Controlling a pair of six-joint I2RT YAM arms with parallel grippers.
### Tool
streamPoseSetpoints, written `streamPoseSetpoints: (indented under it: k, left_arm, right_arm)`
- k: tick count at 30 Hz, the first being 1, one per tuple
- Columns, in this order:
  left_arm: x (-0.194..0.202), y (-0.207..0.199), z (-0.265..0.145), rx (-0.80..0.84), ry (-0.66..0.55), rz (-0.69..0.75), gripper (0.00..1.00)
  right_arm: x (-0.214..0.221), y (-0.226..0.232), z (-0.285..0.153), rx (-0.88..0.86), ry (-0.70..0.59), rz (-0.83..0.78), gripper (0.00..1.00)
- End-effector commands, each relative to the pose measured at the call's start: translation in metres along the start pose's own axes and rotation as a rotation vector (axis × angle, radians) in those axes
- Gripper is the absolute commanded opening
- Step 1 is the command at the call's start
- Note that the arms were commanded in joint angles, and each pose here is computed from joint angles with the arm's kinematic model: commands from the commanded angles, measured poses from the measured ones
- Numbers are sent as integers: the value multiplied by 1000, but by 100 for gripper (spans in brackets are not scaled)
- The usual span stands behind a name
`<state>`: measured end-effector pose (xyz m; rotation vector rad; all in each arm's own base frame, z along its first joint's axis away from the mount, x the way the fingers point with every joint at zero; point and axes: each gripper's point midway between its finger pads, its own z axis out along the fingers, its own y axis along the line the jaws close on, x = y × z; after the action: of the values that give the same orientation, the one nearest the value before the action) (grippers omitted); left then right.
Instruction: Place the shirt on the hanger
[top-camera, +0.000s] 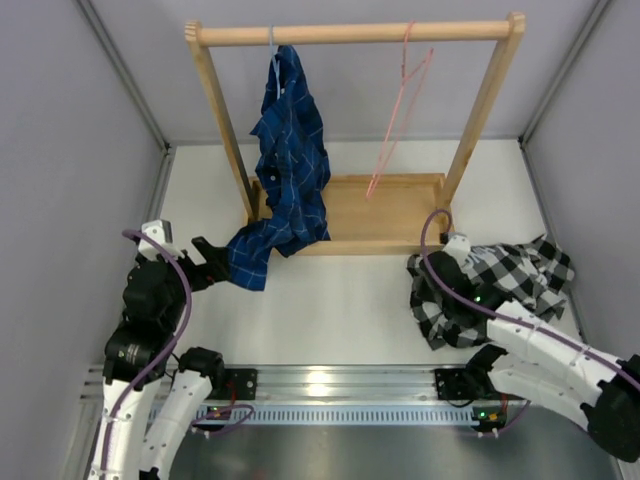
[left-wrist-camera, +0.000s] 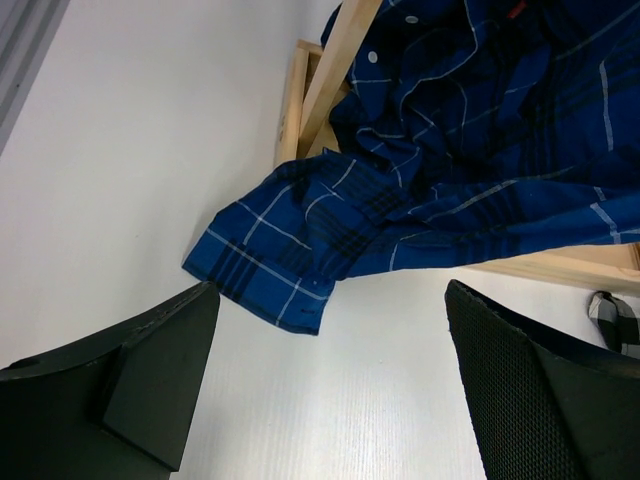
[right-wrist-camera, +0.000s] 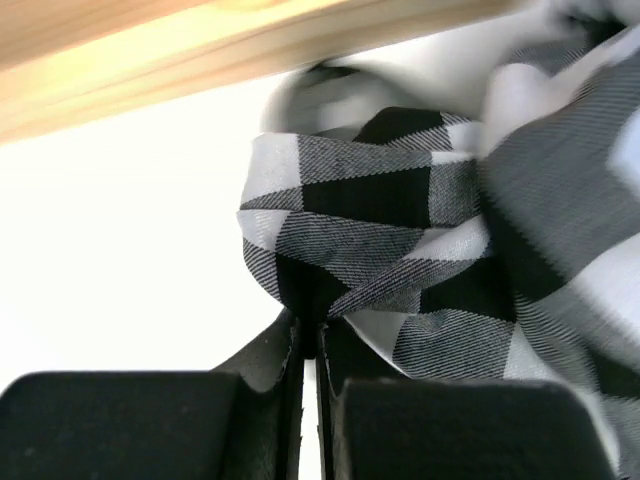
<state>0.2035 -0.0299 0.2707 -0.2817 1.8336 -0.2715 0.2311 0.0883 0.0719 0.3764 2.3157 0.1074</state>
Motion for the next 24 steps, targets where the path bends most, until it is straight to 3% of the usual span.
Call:
streamPoseSetpoints:
  k: [1,5,6,8,9,10,13,14,15,17,20,24]
  left_arm:
    - [-7,-5,6,19,-24,12,98]
    - [-10,-1,4,5,-41,11,98]
    - [-10,-1,3,3,-45,12,98]
    - [-11,1,2,-4,-53,11,98]
    - [-13,2,2,-11,-60,8,98]
    - [-14,3,1,-16,-67,7,98]
    - [-20,10,-6,-47,-109,-9,98]
    - [-23,11,-8,-52,-124,-13,98]
    - [-26,14,-13,-61,-152,-21,98]
    - [-28,17,-17,-70,-172,-31,98]
    - [-29,17,-21,-67,-187,-38,98]
    - [-25,14,-14,-62,-153,-26,98]
  right_arm:
    - [-16,91,-51,-321,-89,94,0]
    - [-16,174,-105,-554,-105,115,0]
    - [6,196,-112,-592,-65,45,0]
    - [-1,247,-149,-716,-65,11,0]
    - [25,268,-153,-735,-28,-75,0]
    - [14,296,-179,-804,-49,-88,0]
    - [35,345,-209,-940,-3,-144,0]
    - [45,356,-221,-1017,44,-174,10]
    - [50,362,-220,-1022,55,-194,28]
    - [39,360,-218,-988,4,-224,57]
    - [3,328,-227,-936,-103,-264,90]
    - [-25,254,-198,-756,-178,-310,99]
